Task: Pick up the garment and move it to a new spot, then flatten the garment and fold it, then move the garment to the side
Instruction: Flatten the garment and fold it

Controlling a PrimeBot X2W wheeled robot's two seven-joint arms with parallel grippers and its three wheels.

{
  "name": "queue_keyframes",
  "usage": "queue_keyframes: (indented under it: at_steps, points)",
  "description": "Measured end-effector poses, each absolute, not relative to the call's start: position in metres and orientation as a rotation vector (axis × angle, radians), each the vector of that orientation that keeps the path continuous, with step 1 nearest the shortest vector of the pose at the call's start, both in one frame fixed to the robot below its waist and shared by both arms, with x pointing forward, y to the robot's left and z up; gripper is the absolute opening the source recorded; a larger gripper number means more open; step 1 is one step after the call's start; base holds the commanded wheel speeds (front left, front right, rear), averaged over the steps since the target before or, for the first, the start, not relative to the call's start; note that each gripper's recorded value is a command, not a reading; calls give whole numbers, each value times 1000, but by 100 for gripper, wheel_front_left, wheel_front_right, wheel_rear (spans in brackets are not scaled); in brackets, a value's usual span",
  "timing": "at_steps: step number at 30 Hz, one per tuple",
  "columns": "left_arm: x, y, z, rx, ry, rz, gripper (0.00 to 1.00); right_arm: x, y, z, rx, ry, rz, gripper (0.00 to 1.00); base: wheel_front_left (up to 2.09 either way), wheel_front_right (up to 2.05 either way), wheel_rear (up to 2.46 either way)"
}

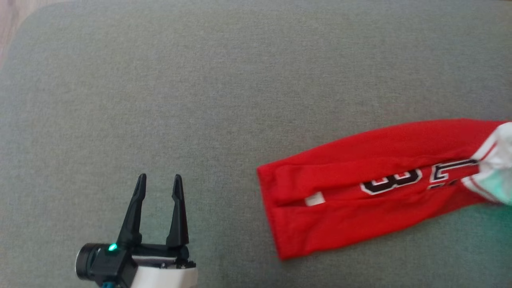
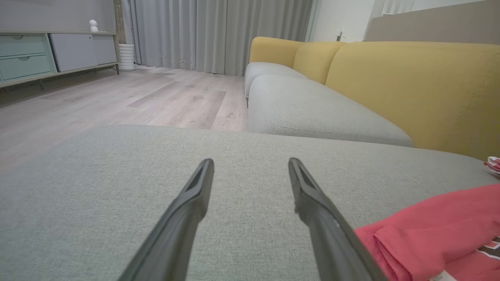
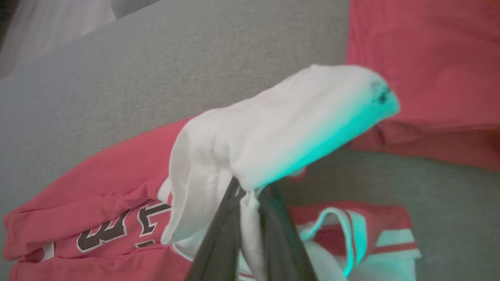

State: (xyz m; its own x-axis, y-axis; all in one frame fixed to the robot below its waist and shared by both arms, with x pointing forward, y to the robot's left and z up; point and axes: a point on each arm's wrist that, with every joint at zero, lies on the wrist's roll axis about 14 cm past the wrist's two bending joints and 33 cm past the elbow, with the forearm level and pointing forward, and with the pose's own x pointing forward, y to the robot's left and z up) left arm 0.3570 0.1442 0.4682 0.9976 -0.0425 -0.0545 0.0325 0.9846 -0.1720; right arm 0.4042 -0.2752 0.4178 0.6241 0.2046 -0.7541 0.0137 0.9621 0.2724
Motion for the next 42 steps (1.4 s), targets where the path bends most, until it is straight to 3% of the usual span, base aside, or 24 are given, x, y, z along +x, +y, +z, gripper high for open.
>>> queue_keyframes:
  at_steps: [7,12,19,27,42]
  points:
    - [356,140,468,-178,58,-51,100,412,-263,456,187,799,195,0,0,0,0]
    - [354,138,473,-201,45,-51,100,392,-188,470,95,832,463,0,0,0,0]
    - [348,143,473,-214,48,-25,100,319,-83,445,75,1006,834,0,0,0,0]
    - [342,150,475,-217,44,4,100,286,-55,418,4,1121,944,0,0,0,0]
    - [333,151,469,-228,66,20,100,306,-32,417,-77,996,978,0,0,0,0]
